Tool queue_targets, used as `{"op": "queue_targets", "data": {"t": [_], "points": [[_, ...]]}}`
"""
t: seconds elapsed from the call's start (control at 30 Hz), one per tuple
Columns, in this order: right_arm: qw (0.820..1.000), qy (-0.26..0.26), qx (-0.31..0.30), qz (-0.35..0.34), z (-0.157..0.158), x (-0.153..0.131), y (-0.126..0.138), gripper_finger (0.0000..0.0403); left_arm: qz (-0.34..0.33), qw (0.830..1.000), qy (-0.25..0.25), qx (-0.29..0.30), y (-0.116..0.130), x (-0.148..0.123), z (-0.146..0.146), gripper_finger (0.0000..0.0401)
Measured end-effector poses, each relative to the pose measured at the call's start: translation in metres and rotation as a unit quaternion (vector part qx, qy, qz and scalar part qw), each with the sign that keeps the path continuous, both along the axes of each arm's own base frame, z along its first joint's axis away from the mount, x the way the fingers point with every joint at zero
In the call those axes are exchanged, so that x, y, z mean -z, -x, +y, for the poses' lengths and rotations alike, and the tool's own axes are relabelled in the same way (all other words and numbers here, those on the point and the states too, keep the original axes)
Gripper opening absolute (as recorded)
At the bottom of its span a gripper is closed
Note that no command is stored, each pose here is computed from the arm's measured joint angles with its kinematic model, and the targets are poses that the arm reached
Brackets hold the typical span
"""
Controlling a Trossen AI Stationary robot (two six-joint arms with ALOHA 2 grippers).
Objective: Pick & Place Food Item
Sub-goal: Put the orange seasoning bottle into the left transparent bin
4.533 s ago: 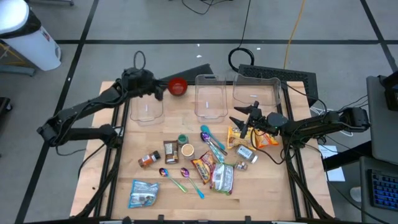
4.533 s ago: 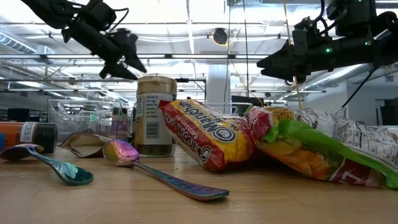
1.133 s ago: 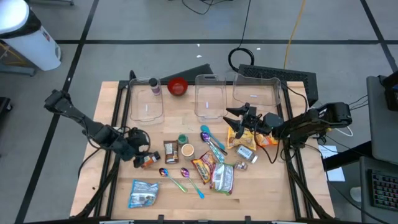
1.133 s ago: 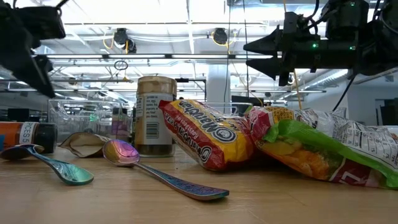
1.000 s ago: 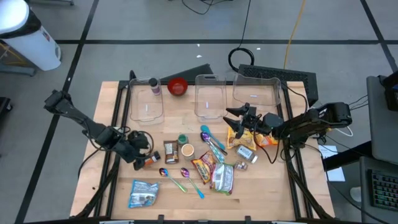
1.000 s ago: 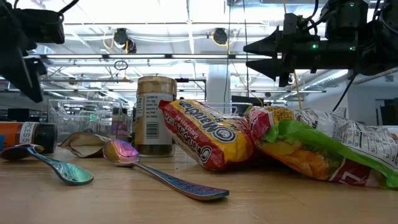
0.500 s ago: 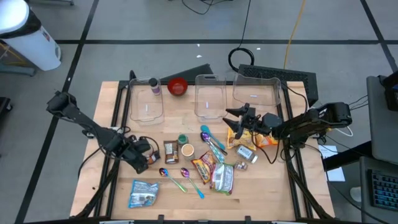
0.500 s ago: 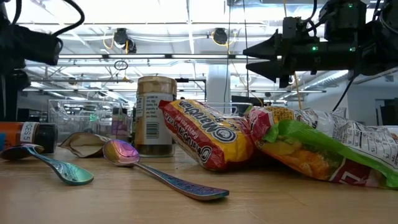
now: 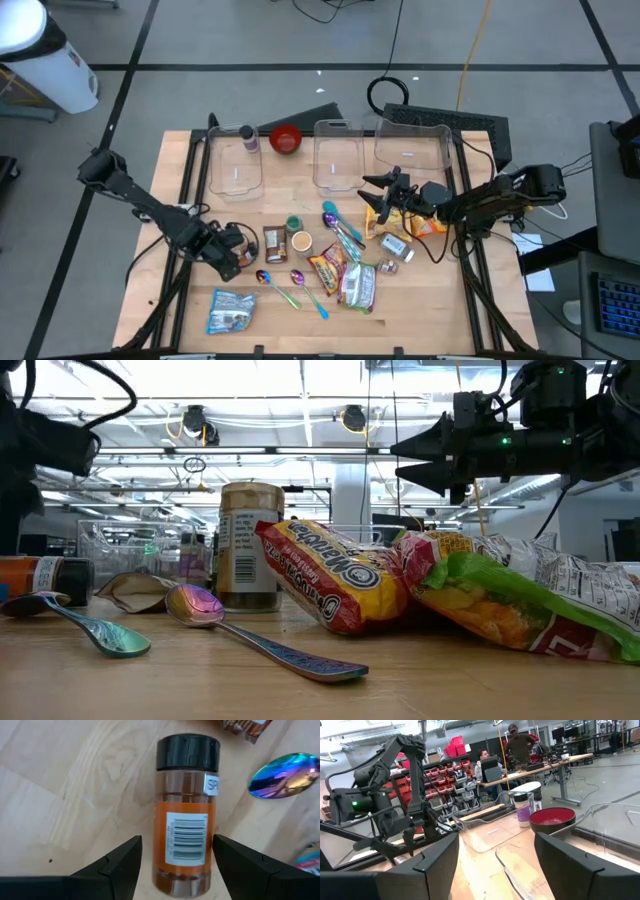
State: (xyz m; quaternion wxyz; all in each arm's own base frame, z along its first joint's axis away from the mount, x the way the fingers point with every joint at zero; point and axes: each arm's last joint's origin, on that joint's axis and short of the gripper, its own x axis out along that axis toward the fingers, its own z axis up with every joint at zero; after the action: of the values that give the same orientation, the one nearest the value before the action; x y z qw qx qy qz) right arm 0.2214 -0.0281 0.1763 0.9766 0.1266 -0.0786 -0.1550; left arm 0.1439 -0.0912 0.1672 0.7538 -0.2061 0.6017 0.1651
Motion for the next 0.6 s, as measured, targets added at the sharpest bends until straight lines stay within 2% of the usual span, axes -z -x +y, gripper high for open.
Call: {"op": "queue_targets", "data": {"t": [0.2, 0.6], "points": [[1.0, 0.0, 0.0, 0.002, 0.0, 0.0, 0.0, 0.0254, 0.043, 0.999, -0.001, 0.005, -0.007, 0.016, -0.006, 0.0248], [1.0, -0.013, -0.002, 0.008, 0.0, 0.002, 0.0, 0.0254, 0.059, 0.998, 0.0, 0.025, -0.01, 0.023, -0.009, 0.0248]]}}
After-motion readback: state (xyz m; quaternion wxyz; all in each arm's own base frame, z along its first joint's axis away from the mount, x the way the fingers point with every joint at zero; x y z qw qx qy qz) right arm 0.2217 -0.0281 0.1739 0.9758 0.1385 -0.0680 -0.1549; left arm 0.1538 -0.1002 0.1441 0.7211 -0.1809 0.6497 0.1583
